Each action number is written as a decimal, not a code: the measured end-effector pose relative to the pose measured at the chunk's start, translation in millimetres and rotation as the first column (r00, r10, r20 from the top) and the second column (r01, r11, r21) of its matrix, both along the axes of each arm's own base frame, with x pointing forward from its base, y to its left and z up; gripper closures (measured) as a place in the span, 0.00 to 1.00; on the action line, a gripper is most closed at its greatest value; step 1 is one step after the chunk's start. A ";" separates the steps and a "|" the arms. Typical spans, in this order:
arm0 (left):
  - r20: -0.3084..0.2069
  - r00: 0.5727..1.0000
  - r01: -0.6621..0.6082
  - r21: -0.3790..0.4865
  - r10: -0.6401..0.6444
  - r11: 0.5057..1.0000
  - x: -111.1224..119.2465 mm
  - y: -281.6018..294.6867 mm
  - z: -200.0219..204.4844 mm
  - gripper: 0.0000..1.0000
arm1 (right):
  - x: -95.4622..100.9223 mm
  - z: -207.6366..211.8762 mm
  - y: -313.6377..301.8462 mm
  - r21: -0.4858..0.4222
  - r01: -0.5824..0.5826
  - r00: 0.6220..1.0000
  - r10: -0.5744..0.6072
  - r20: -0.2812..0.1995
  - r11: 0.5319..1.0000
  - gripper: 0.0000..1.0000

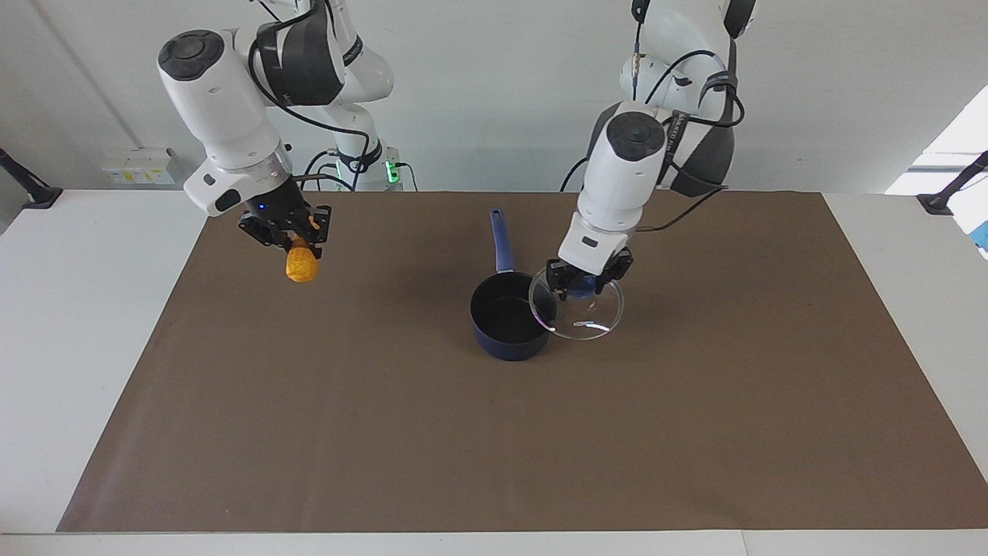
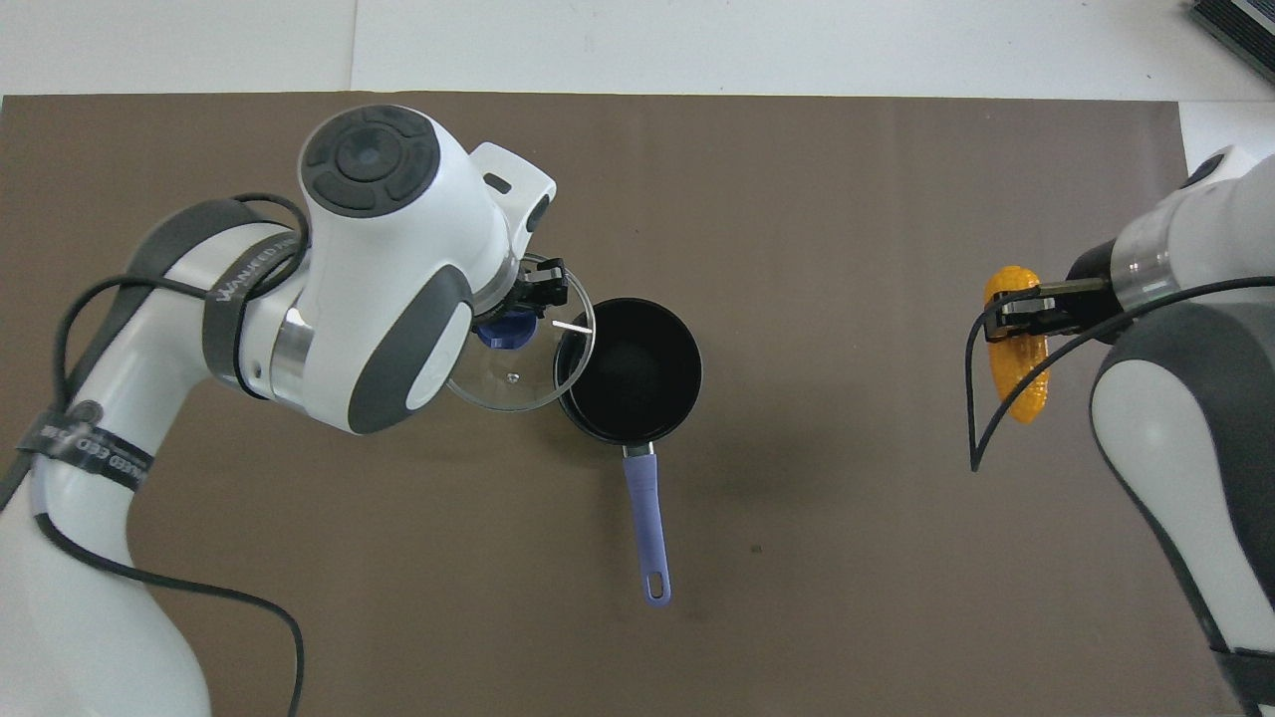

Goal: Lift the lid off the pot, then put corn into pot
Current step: 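Lift the lid aside with the left gripper while the right gripper carries corn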

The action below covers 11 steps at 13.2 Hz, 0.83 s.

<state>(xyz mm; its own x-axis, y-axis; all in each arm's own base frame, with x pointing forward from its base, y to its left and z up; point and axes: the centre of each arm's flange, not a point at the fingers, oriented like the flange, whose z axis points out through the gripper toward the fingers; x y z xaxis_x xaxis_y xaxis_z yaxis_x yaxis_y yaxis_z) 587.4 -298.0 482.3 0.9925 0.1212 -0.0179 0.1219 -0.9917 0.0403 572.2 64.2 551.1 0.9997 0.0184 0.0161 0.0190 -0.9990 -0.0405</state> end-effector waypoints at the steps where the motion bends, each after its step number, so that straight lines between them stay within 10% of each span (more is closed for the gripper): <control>1: -0.004 1.000 0.025 0.002 -0.025 1.000 8.2 21.7 1.8 0.35 | 0.0 -0.3 26.0 0.004 0.012 1.000 -0.013 0.021 1.000 0.61; 11: -0.055 0.972 0.230 -0.015 -0.230 0.973 40.9 235.4 -26.1 0.35 | 5.1 -99.7 244.7 0.051 0.083 0.995 -0.086 0.056 0.995 0.61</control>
<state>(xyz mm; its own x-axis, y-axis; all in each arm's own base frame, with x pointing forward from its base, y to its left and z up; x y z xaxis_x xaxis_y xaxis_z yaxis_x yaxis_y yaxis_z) 628.3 -62.6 456.2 0.9911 -0.1105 -0.0745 -0.1071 -0.9931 0.0482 577.3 308.9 451.4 0.9950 -0.0685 0.0727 -0.0618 -0.9940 -0.0905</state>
